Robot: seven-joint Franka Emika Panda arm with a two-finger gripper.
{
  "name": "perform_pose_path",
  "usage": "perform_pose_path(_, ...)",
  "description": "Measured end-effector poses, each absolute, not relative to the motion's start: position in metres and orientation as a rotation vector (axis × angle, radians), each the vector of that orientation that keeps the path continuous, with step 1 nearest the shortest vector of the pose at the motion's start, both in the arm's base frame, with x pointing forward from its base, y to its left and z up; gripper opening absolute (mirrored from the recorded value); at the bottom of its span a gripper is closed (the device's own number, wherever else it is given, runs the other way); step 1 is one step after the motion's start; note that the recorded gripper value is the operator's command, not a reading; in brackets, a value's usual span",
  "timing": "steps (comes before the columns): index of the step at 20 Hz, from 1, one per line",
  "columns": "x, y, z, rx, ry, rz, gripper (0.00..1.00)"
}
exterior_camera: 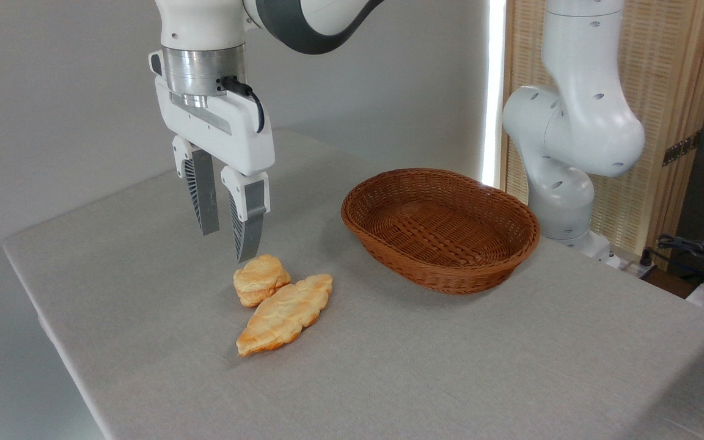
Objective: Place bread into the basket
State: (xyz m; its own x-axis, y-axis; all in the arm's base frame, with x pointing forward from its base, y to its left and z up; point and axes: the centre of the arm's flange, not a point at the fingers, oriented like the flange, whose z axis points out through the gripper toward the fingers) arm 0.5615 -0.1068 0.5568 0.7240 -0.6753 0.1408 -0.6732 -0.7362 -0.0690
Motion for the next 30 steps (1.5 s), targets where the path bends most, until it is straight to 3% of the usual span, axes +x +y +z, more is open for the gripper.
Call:
perform_pose_path(24,0.559,-0.11,0.555,-2.905,1.146,-0.226,1.0)
perform_pose_path(30,0.552,-0.129,0.538,-2.9,1.199,-0.176,1.0)
